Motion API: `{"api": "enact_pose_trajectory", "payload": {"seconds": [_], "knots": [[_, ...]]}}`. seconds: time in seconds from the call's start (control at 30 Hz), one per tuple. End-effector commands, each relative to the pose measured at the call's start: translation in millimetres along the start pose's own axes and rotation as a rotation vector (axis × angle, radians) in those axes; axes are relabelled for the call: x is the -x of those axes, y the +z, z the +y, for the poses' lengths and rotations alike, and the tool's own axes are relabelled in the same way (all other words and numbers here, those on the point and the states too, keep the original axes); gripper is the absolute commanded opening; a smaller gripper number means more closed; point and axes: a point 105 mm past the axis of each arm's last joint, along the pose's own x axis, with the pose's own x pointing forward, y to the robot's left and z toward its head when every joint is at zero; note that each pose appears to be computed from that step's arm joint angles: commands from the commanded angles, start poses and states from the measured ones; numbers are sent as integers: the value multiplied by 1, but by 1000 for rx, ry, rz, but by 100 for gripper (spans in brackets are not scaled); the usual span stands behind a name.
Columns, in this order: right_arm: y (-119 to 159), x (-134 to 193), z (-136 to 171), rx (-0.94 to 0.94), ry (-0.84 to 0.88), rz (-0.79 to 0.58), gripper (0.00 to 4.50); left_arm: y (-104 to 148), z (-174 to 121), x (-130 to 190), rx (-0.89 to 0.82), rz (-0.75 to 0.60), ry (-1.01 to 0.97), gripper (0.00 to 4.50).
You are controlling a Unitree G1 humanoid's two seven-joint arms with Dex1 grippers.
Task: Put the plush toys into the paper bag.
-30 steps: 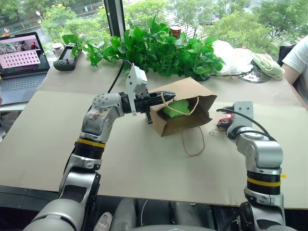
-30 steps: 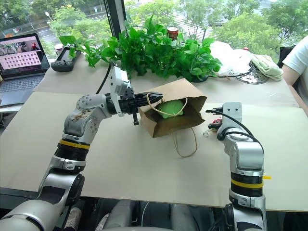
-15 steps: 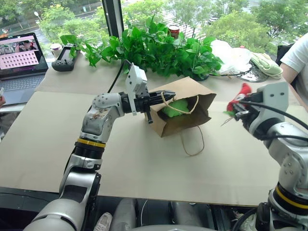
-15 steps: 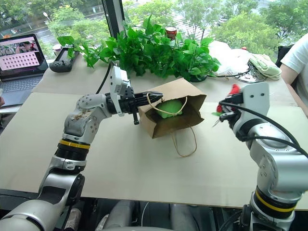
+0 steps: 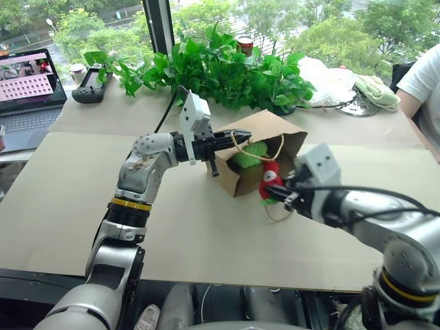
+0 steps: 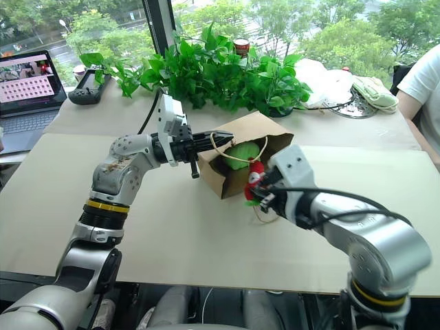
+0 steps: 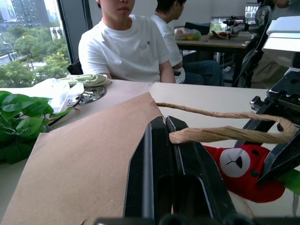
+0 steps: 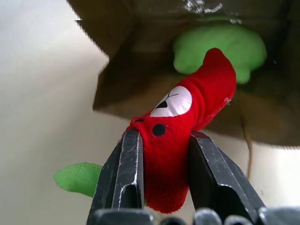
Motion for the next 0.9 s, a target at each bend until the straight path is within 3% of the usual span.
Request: {"api": "enact_pose_trajectory", "payload": {"seconds": [0.03, 0.2, 0.47, 0.57, 0.73, 0.9], "knots": [[17, -20, -12, 10, -55, -9, 140, 15, -2, -3, -38, -38, -17, 0], [37, -48, -23, -20, -101, -45, 140, 15, -4, -5, -36, -38, -23, 0], [33, -72, -17, -58, -97, -66, 140, 15, -3, -5, -36, -35, -22, 0], [29, -75, -19, -94, -117, -71, 202, 14, -3, -5, -38, -33, -21, 0], [29, -62, -23, -110, -121, -89, 371, 14, -2, -4, -41, -31, -18, 0], [27, -35, -32, -107, -133, -95, 371, 14, -2, -3, -42, -29, -16, 0]]}}
